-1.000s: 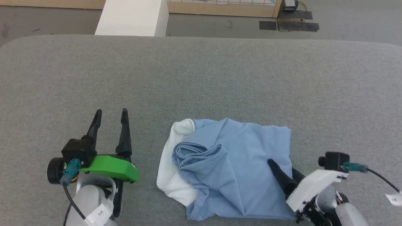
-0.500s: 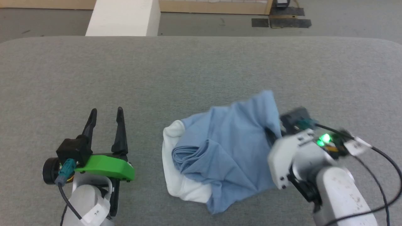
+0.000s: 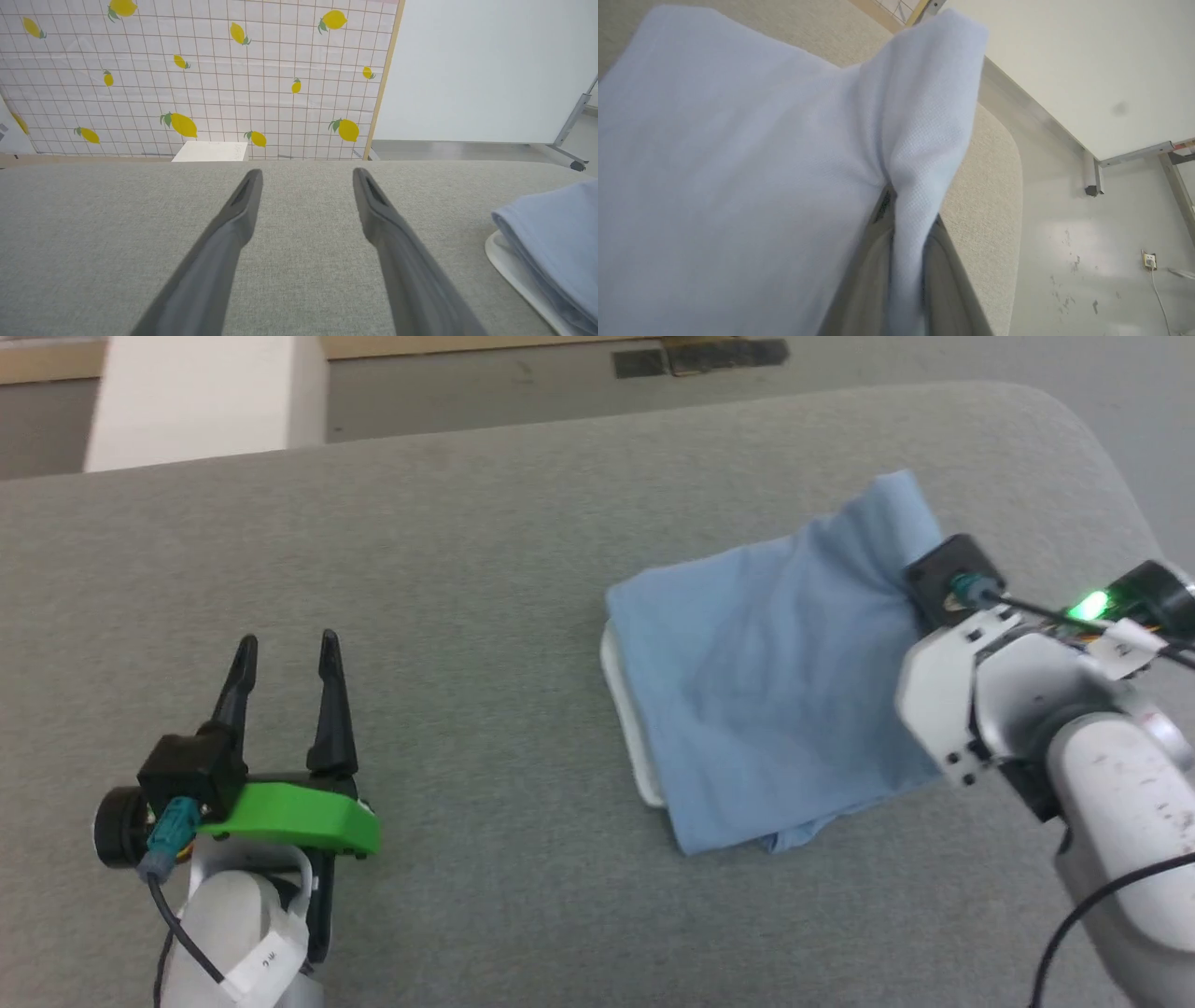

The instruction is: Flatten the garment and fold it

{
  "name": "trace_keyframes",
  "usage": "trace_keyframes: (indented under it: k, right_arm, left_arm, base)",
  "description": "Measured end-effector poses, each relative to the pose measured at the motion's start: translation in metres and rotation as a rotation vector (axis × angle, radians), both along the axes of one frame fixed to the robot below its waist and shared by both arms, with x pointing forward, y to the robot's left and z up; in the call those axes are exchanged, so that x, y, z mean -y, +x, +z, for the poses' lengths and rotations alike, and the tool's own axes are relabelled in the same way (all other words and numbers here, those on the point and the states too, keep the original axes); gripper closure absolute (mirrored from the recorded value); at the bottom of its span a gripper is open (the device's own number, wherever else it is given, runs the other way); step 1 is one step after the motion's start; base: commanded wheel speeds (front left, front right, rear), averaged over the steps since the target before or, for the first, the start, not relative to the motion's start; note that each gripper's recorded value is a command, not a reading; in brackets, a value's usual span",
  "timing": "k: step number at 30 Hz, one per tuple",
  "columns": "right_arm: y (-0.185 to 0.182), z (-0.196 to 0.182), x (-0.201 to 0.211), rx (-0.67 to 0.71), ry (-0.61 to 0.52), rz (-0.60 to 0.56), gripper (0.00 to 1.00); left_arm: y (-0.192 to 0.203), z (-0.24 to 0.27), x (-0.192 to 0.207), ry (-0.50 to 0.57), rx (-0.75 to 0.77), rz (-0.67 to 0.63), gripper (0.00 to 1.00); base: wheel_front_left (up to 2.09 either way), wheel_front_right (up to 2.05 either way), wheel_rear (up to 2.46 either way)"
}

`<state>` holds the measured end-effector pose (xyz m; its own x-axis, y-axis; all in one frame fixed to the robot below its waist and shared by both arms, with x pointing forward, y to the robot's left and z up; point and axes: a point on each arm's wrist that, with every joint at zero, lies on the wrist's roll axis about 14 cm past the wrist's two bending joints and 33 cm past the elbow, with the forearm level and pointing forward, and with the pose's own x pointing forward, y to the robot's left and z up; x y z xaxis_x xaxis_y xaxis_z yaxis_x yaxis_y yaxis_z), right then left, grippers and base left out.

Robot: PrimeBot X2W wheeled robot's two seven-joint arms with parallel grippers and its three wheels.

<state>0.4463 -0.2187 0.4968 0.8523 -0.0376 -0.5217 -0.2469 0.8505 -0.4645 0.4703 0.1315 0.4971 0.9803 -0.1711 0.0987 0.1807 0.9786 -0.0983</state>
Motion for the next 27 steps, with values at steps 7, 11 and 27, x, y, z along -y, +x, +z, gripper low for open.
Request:
trace_keyframes:
  k: [7,11,27]
  right_arm:
    - [-0.007,-0.011,0.092,-0.03,-0.094,-0.176,1.0]
    - [-0.007,-0.014,0.141,-0.031,-0.143,-0.267,1.0]
    - [0.012,-0.054,0.21,0.032,-0.149,-0.428,0.64]
  left_arm:
    - [0.026,-0.007,0.034,-0.004,0.014,-0.088,0.0]
    - [0.04,-0.019,0.047,-0.002,0.007,-0.121,0.0]
    - [0.058,-0.075,0.045,0.027,-0.088,-0.139,0.0]
  base:
    - [0.0,0.0,0.0]
    - [0.0,0.0,0.0]
    - [0.0,0.0,0.0]
